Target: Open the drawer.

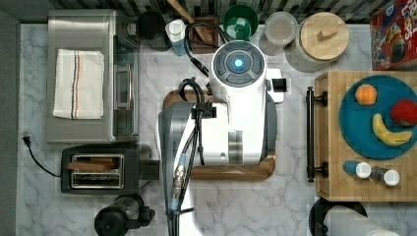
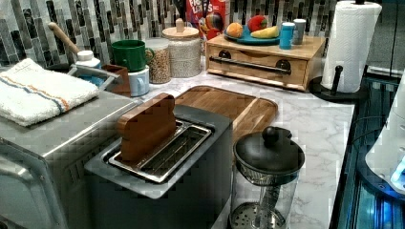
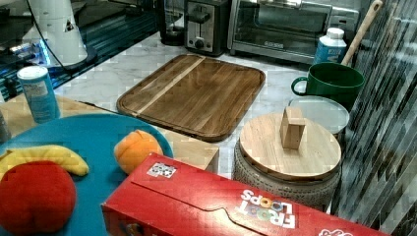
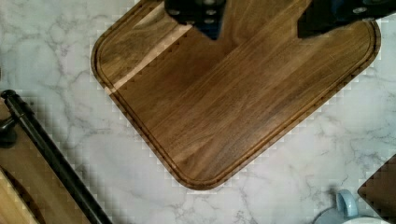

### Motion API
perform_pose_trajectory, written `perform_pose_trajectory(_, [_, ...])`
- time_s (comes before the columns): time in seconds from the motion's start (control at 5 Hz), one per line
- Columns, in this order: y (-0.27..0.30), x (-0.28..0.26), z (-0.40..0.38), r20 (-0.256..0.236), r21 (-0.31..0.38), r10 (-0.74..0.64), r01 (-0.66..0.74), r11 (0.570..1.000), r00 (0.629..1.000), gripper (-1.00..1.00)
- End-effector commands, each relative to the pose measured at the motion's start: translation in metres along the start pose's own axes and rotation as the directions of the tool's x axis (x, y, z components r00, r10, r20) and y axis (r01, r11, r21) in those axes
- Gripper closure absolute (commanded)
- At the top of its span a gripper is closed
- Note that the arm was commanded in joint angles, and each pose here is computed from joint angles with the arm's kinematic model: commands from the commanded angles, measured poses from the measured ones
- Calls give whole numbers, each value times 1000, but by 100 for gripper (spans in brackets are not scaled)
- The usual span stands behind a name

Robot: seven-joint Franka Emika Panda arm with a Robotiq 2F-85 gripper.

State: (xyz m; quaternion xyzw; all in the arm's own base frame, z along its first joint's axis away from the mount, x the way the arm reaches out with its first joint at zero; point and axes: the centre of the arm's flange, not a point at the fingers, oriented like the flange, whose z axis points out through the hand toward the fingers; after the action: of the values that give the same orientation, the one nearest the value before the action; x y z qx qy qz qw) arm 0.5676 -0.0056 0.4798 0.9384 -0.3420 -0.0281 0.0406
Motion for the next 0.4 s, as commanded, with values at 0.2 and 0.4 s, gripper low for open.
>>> perform_pose_trajectory(0.2, [-6, -4, 0, -1, 0, -15, 15, 1000, 1000, -100])
perform_pose_trajectory(0.4, [-7, -5, 0, 0, -10, -32, 32, 999, 999, -100])
